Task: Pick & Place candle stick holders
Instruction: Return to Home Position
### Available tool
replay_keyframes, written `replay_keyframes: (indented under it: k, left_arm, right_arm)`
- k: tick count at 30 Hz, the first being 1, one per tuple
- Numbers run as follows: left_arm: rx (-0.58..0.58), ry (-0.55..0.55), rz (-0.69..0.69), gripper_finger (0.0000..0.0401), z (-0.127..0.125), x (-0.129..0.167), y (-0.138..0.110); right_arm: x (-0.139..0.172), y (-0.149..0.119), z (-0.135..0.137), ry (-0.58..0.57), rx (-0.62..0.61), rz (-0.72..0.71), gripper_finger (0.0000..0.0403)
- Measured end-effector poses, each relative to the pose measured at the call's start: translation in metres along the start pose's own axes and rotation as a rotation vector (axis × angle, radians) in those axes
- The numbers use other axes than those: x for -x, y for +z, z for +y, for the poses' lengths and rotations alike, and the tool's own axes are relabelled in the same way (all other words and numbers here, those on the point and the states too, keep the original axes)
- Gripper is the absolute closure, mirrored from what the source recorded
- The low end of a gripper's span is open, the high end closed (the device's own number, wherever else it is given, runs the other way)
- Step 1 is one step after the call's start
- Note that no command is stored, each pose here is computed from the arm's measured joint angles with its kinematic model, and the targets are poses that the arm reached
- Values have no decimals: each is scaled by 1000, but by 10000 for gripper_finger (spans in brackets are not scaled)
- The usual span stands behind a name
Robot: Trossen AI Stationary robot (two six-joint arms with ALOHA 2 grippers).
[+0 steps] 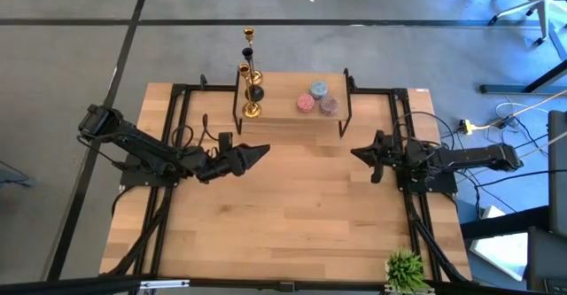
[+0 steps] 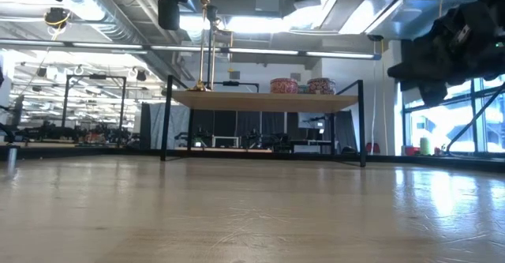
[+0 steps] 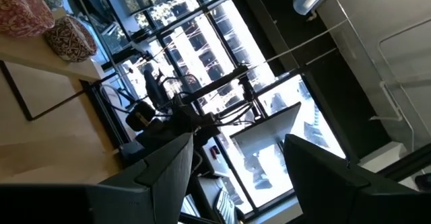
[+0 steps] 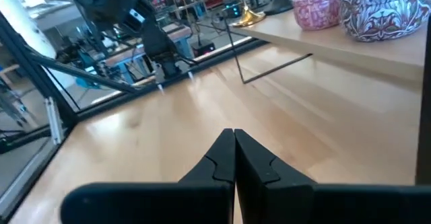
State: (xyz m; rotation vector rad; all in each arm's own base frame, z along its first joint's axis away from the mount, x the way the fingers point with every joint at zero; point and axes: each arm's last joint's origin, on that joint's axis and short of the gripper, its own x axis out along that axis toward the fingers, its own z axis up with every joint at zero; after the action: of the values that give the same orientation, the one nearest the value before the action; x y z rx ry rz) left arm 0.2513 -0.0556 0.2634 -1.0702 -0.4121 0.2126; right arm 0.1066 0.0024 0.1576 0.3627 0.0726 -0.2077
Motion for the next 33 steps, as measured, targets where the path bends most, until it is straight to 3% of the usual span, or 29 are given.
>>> replay_keyframes:
  k: [7, 12, 15, 22, 25, 29, 33]
  left_arm:
    - [-36, -8, 31, 172, 1, -1, -1]
    - [-121, -63, 151, 195, 5, -4, -1]
    - [-157, -90, 183, 240, 7, -7, 1]
    - [-287, -183, 210, 388, 7, -13, 15]
    - [-402, -231, 200, 398, 4, -13, 23]
    - [-682, -307, 163, 399, -3, -9, 33]
    - [-847, -304, 152, 399, -9, -2, 45]
  right_arm:
    - [-1, -1, -2, -21, 107, 13, 403]
    - [-1, -1, -2, -21, 109, 12, 403]
    - [-1, -1, -2, -21, 109, 12, 403]
    - [-1, -1, -2, -20, 109, 12, 403]
    - [-1, -1, -2, -20, 109, 12, 403]
    - [-1, -1, -2, -19, 109, 12, 403]
    - [-1, 0, -2, -19, 109, 11, 403]
